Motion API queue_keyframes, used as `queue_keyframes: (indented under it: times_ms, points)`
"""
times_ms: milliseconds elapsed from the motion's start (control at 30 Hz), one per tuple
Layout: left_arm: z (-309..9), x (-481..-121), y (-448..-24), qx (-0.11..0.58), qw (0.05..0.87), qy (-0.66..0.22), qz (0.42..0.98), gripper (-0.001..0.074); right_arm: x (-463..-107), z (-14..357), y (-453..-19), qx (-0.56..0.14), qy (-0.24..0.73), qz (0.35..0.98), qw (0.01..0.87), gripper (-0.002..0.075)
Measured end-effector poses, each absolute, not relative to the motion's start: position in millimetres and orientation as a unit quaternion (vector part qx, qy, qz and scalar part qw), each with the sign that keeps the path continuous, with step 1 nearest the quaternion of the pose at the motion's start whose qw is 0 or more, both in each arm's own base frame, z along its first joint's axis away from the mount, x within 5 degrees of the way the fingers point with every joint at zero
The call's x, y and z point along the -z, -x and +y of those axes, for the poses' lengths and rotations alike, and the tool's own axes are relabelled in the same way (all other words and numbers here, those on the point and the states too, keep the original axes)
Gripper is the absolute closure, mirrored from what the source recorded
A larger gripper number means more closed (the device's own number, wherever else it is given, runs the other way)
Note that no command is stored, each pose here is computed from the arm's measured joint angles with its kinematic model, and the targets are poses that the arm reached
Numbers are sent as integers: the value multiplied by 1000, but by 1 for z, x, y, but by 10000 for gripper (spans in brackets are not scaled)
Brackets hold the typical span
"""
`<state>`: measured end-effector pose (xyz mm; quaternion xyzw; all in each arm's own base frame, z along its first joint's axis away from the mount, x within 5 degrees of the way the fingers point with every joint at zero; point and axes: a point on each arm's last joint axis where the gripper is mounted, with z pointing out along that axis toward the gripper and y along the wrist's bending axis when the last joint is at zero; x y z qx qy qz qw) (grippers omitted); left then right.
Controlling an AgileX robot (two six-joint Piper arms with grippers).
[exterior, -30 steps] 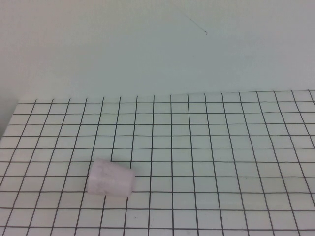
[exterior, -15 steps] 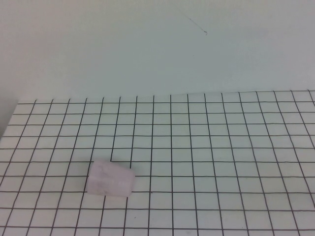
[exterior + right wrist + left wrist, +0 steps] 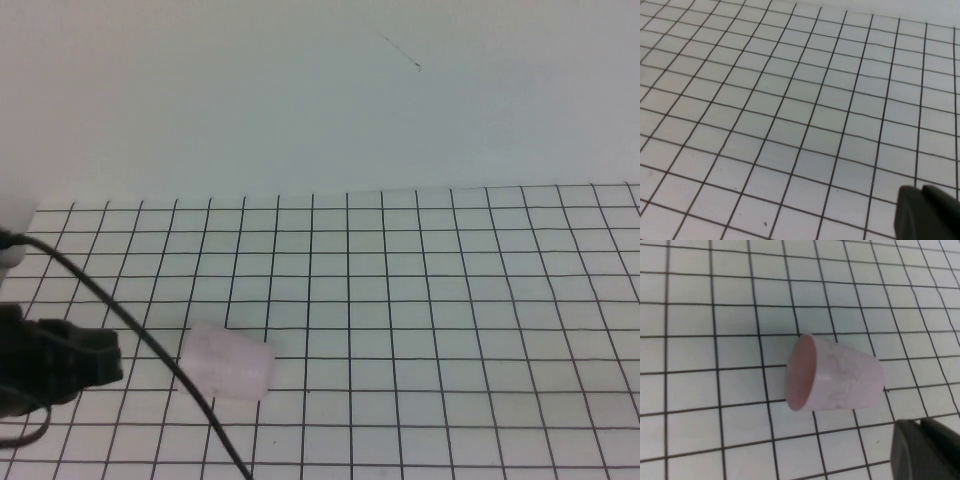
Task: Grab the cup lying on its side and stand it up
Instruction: Stand the fallen cup upright
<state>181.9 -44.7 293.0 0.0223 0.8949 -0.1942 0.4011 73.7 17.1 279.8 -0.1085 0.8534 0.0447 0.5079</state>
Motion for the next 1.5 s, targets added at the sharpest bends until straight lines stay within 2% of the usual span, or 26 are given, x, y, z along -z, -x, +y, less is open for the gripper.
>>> queue_keyframes:
  times_ms: [67, 133, 200, 333, 400, 767, 900, 1033, 1167, 1433, 1500]
  points:
    - [-48, -289, -199, 197, 372, -25, 907, 720, -279, 18, -73, -44, 116, 855, 504, 727]
    - [-51, -282, -217, 199, 340, -25, 919, 664, -279, 18, -73, -45, 119, 855, 503, 727]
    - [-54, -277, -232, 207, 308, -26, 928, 564, -279, 18, -73, -46, 119, 855, 502, 727]
    - [-61, -267, -259, 219, 249, -38, 943, 316, -278, 19, -72, -49, 120, 857, 499, 727]
    - [-63, -264, -271, 222, 232, -44, 946, 274, -278, 19, -72, -53, 119, 857, 498, 727]
    - [-64, -235, -312, 213, 204, -37, 955, 328, -276, 21, -71, -61, 121, 863, 487, 727]
    - [-55, -225, -324, 214, 192, -18, 958, 328, -276, 21, -71, -62, 121, 863, 487, 727]
    - [-41, -221, -330, 262, 179, 18, 948, 328, -276, 21, -71, -62, 121, 863, 487, 727]
    - [-41, -217, -332, 347, 158, 17, 924, 328, -276, 21, -71, -62, 121, 863, 487, 727]
    - [-47, -193, -338, 362, 120, 27, 924, 331, -277, 21, -71, -62, 120, 862, 489, 727]
    - [-47, -189, -339, 365, 116, 33, 923, 363, -277, 21, -71, -62, 119, 861, 490, 727]
